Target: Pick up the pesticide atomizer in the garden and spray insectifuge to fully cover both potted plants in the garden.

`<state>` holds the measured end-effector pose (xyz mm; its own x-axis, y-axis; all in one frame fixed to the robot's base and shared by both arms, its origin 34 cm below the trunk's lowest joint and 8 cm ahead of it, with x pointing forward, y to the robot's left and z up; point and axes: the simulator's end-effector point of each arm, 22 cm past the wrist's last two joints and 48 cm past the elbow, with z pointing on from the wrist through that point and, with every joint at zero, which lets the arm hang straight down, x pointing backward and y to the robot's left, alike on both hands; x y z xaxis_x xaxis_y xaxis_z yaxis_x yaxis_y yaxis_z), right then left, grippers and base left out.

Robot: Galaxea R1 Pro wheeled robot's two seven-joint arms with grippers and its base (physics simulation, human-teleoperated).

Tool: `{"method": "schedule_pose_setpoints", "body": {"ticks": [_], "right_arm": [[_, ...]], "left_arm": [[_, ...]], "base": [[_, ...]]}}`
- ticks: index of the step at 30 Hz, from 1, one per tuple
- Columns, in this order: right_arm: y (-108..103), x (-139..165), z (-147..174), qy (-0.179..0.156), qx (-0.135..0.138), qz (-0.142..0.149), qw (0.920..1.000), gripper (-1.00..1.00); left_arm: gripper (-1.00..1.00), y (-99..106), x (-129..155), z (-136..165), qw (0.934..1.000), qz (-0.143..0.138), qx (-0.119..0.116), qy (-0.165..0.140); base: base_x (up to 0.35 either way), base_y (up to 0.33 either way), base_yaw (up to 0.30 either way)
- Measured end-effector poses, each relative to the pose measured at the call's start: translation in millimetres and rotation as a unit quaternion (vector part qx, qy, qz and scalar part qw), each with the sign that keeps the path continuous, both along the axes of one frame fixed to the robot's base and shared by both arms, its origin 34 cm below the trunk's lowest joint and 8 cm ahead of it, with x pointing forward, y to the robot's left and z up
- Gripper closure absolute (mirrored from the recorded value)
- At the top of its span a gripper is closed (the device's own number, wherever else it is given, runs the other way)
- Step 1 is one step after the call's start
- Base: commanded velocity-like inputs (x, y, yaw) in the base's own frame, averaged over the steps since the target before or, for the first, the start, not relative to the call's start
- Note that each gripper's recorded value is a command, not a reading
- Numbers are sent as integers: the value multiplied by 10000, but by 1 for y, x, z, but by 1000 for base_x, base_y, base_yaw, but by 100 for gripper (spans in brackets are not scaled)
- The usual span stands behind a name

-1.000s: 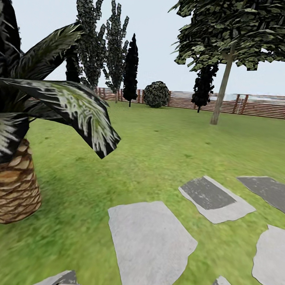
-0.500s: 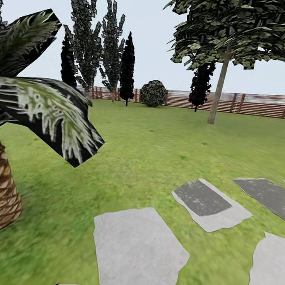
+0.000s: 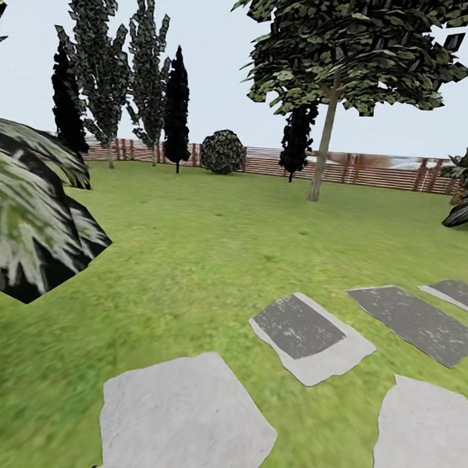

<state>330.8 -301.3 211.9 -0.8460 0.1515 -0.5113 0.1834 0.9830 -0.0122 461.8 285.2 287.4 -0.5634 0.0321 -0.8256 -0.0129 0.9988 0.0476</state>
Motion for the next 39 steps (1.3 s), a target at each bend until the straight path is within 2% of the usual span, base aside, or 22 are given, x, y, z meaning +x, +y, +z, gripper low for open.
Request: {"method": "schedule_pose_setpoints", "body": {"ticks": [24, 39], "right_arm": [[1, 4, 3, -60, 11, 6, 10000, -100], [1, 6, 5, -100, 11, 9, 9999, -100]], "left_arm": [[-100, 0, 3, 5, 10000, 0, 0, -65], [-100, 0, 5, 8, 9999, 0, 0, -106]], "base": [[164, -84, -259], [134, -6, -259]]}}
